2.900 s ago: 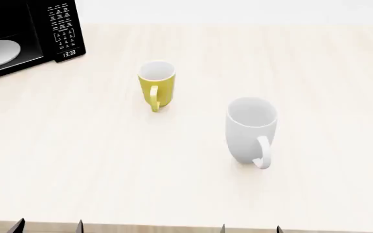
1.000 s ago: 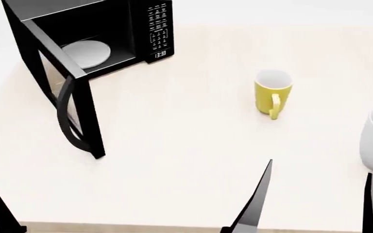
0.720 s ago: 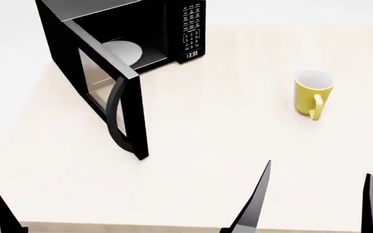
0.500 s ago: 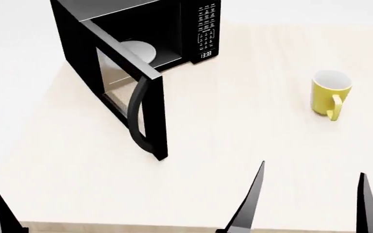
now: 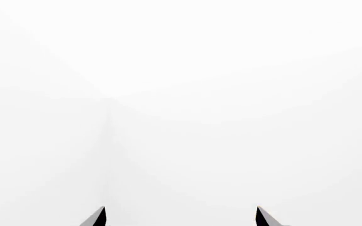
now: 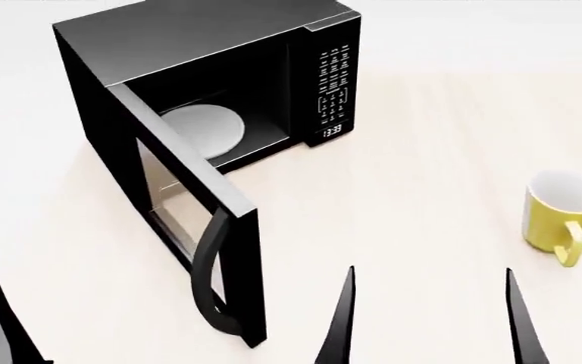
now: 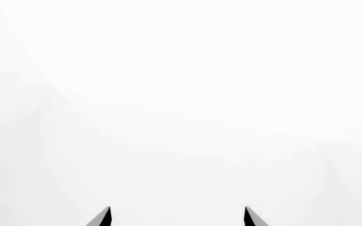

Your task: Close the microwave.

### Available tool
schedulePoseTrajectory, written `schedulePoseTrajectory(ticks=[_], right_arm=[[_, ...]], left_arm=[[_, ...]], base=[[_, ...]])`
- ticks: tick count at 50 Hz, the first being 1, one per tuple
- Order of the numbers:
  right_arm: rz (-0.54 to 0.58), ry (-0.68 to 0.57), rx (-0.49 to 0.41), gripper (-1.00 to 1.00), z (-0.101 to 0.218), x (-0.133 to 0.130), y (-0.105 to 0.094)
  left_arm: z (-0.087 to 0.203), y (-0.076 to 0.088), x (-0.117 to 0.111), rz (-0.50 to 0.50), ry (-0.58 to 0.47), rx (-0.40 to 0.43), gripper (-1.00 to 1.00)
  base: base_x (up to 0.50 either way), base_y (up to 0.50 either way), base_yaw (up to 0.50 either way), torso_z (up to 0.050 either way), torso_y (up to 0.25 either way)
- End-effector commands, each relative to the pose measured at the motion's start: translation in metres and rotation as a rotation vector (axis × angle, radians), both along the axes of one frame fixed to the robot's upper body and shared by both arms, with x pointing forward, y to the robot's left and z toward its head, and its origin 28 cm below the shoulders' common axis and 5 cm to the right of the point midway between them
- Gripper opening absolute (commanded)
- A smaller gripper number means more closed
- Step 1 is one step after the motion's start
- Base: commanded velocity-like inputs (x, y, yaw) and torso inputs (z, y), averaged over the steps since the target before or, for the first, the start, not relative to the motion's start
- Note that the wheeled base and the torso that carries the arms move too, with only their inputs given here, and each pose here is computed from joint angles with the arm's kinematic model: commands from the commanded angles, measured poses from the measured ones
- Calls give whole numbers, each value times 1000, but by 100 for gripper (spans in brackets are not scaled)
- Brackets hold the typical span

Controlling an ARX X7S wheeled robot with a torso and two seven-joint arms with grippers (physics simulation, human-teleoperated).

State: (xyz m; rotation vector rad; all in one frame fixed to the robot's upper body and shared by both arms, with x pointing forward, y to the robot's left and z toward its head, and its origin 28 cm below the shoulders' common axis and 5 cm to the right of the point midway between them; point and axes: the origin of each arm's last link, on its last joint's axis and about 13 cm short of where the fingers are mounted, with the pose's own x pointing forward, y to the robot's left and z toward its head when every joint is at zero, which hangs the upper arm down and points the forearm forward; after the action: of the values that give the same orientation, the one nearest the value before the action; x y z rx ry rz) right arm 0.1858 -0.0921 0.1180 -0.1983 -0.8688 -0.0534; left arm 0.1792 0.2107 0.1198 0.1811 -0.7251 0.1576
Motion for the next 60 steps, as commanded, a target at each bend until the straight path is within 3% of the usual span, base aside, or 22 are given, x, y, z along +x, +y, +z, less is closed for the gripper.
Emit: schedulePoseTrajectory(ticks=[1,32,44,48,49,54,56,57,60], right_arm=[[7,-7,-34,100,-1,-1,2],[8,-14,-20,100,-3,-1,1],[-5,-29,0,100,-2,-2,0],[-5,-27,2,100,-1,-2,0],[-2,-24,5,100,-1,-2,0],[-1,-22,9,100,-2,-2,0],[-2,-22,10,100,-2,-1,-1],[-2,-22,9,100,-2,-1,-1],[-1,-21,8,100,-3,-2,0]], left_arm=[[-1,-1,0,-6,4,1,100],[-3,-2,0,-10,9,5,100],[-1,-2,-1,-20,6,6,100],[3,2,0,-105,47,-17,100],[7,6,-1,-171,73,4,100],[13,25,-4,-291,120,118,100],[15,40,-7,-363,202,224,100],[14,53,-10,-394,251,355,100],[9,67,-19,-509,363,538,100]], base=[[500,94,0,0,0],[500,93,0,0,0],[4,0,0,0,0],[0,0,0,0,0],[0,0,0,0,0],[0,0,0,0,0],[0,0,0,0,0],[0,0,0,0,0],[0,0,0,0,0]])
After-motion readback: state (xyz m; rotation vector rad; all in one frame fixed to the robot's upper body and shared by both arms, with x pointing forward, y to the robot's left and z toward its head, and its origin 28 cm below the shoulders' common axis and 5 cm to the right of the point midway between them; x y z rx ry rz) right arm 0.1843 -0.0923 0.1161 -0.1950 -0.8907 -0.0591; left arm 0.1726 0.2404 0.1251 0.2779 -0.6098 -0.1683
